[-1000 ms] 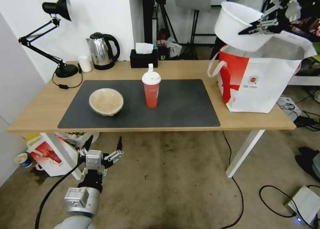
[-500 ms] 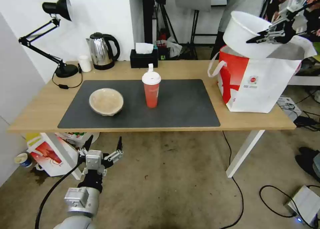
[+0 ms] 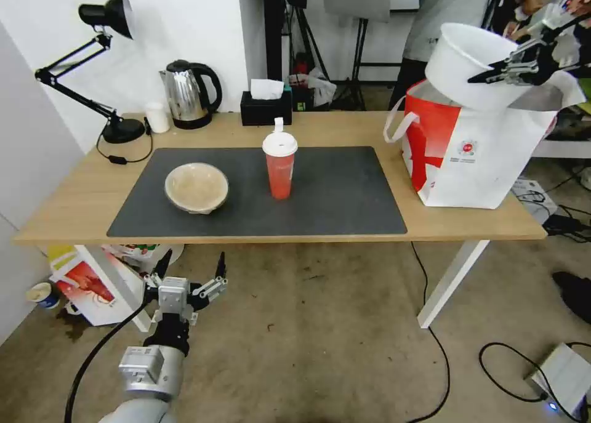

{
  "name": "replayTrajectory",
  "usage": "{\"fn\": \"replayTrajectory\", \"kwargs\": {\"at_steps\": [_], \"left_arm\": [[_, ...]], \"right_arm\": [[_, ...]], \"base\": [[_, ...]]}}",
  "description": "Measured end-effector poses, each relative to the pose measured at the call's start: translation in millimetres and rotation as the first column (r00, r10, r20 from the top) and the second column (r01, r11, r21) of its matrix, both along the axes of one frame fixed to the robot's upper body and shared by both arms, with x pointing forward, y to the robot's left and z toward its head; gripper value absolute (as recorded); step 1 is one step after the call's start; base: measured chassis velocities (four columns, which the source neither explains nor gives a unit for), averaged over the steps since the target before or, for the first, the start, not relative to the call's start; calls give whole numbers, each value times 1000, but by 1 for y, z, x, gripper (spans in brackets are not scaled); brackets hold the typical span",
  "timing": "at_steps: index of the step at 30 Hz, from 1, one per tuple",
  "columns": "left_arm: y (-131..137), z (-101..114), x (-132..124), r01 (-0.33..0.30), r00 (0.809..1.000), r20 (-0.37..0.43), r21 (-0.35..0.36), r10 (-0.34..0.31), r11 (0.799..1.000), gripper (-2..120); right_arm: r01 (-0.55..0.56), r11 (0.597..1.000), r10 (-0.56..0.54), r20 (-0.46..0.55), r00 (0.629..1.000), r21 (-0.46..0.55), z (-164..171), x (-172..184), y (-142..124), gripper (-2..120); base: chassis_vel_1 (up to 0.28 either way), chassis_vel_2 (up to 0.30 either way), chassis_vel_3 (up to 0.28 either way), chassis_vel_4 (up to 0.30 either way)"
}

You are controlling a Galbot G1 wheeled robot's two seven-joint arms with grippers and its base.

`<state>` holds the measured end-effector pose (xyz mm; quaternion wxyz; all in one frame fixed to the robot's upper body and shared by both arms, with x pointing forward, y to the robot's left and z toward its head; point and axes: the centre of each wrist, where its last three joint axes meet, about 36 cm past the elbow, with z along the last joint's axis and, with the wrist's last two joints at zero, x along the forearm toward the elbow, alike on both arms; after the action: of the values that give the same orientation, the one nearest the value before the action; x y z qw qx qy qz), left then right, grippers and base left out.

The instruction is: Pick up the trash from the table and place it into the takeout bag.

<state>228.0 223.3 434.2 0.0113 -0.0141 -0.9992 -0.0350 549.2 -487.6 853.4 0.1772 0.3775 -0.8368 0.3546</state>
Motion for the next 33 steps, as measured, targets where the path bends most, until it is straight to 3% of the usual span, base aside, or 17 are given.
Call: {"fn": "replayTrajectory", "kwargs": {"at_steps": [6, 33], "left_arm": [[0, 0, 0, 0, 1000, 0, 0, 0, 1000, 100], [0, 0, 0, 0, 1000, 0, 0, 0, 1000, 100]], "right_arm": [[32, 999, -32, 53, 998, 0, -1, 0, -3, 1], [52, 999, -50, 97, 994, -10, -24, 7, 6, 1]], "base": [[0, 0, 0, 0], [0, 0, 0, 0]]}}
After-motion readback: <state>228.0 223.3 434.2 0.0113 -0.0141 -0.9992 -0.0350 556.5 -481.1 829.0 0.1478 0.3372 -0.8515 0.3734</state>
